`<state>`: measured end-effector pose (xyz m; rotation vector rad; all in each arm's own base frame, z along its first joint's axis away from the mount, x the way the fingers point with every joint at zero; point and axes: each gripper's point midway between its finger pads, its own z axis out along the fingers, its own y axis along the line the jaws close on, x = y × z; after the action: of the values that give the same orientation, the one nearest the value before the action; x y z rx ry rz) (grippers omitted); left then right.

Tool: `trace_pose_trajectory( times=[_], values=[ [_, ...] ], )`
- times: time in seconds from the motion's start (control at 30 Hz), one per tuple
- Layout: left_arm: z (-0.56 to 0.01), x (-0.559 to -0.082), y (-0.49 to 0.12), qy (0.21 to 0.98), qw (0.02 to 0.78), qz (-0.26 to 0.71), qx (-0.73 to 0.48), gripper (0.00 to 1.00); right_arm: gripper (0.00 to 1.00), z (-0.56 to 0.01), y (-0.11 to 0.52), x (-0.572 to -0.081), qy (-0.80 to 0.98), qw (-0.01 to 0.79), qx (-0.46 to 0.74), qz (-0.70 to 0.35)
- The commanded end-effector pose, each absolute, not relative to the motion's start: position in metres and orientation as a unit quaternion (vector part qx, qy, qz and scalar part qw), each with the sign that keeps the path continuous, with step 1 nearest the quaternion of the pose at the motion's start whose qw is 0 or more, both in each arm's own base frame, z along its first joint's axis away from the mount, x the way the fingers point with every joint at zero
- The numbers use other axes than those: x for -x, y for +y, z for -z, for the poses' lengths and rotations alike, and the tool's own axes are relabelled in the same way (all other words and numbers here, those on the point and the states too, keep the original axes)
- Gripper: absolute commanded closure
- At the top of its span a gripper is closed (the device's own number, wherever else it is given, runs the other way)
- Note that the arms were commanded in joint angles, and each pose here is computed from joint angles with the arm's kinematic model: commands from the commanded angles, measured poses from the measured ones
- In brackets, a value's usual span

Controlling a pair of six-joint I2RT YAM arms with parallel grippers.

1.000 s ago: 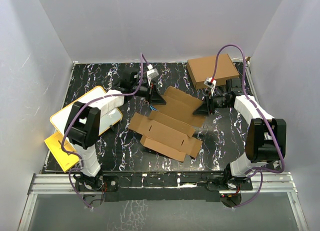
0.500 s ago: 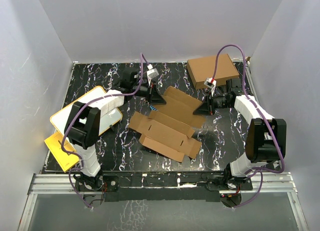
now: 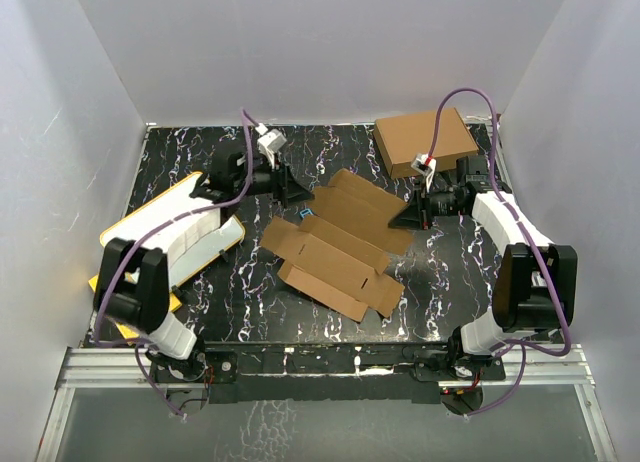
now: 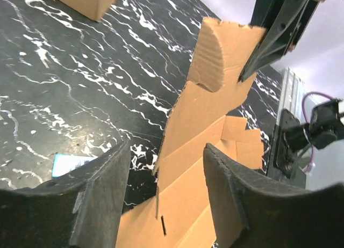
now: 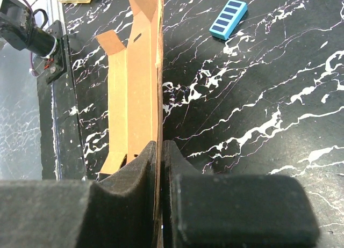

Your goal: Fold the paper box

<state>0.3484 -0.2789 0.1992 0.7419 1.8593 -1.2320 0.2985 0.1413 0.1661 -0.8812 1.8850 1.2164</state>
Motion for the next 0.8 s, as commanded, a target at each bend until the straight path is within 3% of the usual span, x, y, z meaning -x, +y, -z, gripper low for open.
trace_pose_trajectory(
  times=[0.0, 0.2, 0.37, 0.5, 0.67, 0.77],
  values=[
    [-0.228, -0.353, -0.254, 0.737, 0.458, 0.433, -0.244, 0.39, 0.92, -0.190, 0.141, -0.309, 0.704, 0.399, 0.371, -0.455],
    [-0.216, -0.328, -0.221, 0.761, 0.482, 0.398, -0.172, 0.08, 0.92, -0.195, 0.141, -0.306, 0.699, 0.404, 0.374, -0.457],
    [-0.196, -0.299, -0.205, 0.787, 0.458, 0.387, -0.147, 0.05, 0.92, -0.197, 0.139, -0.306, 0.696, 0.410, 0.375, -0.455],
    [-0.177, -0.283, -0.192, 0.814, 0.434, 0.372, -0.102, 0.18, 0.92, -0.196, 0.138, -0.307, 0.697, 0.409, 0.373, -0.455],
    [-0.162, -0.264, -0.184, 0.830, 0.411, 0.375, -0.049, 0.49, 0.92, -0.196, 0.135, -0.308, 0.700, 0.414, 0.374, -0.445],
    [-0.145, -0.252, -0.181, 0.839, 0.384, 0.385, -0.010, 0.58, 0.92, -0.200, 0.133, -0.307, 0.698, 0.421, 0.381, -0.437]
  ],
)
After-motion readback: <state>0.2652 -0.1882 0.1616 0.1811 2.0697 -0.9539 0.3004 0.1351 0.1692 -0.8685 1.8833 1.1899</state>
